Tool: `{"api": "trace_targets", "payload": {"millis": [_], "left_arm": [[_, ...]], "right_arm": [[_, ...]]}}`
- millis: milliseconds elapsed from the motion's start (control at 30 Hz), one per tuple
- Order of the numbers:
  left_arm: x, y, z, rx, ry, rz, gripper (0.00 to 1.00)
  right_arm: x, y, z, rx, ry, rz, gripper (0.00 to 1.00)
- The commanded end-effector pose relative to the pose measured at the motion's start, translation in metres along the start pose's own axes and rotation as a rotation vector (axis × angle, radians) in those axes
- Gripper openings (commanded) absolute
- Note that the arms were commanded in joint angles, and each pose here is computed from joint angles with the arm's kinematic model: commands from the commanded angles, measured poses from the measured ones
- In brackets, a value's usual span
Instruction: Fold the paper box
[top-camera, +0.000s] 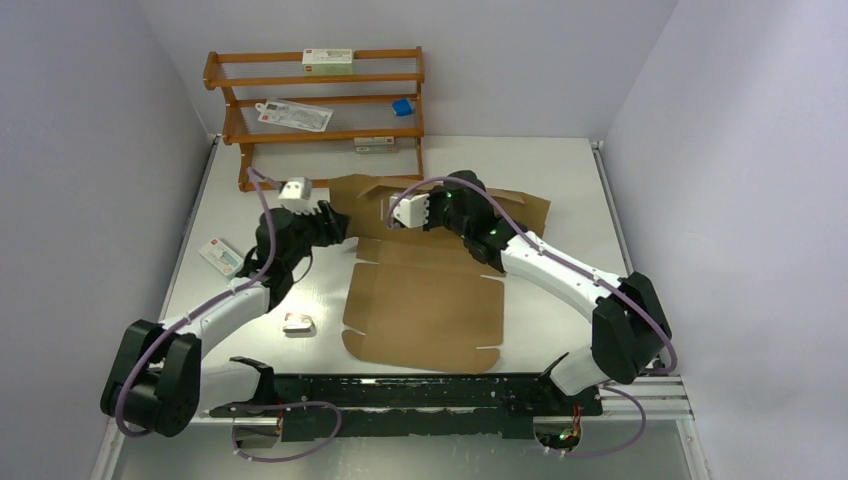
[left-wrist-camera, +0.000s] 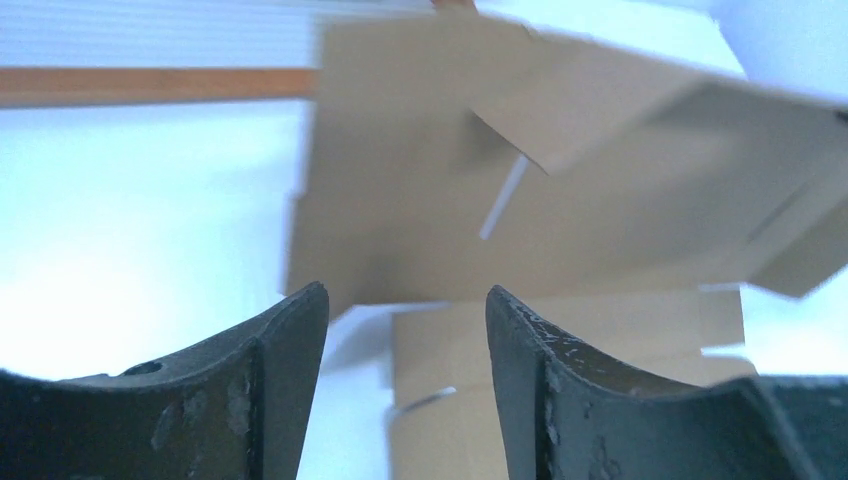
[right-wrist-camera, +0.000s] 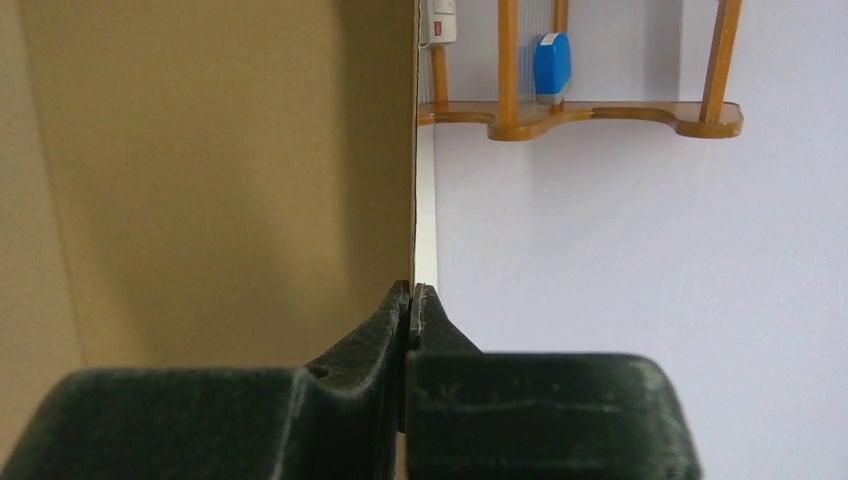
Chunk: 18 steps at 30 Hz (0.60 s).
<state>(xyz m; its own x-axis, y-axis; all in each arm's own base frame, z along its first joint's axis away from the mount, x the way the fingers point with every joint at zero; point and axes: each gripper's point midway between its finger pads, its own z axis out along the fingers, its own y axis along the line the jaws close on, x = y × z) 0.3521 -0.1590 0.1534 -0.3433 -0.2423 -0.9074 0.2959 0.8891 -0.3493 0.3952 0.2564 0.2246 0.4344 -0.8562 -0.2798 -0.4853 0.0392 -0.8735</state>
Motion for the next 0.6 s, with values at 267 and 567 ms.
{"api": "trace_targets", "payload": {"millis": [267, 567], "left_arm": [[-0.075, 0.020, -0.016, 0.037, -0.265, 0.051, 0.73], [-0.075, 0.002, -0.004, 0.244, -0.234, 0.171, 0.74]], "right_arm": [[0.006, 0.005, -0.026, 0.057, 0.015, -0.017, 0.00], [0.001, -0.005, -0.033, 0.099, 0.002, -0.037, 0.00]]}}
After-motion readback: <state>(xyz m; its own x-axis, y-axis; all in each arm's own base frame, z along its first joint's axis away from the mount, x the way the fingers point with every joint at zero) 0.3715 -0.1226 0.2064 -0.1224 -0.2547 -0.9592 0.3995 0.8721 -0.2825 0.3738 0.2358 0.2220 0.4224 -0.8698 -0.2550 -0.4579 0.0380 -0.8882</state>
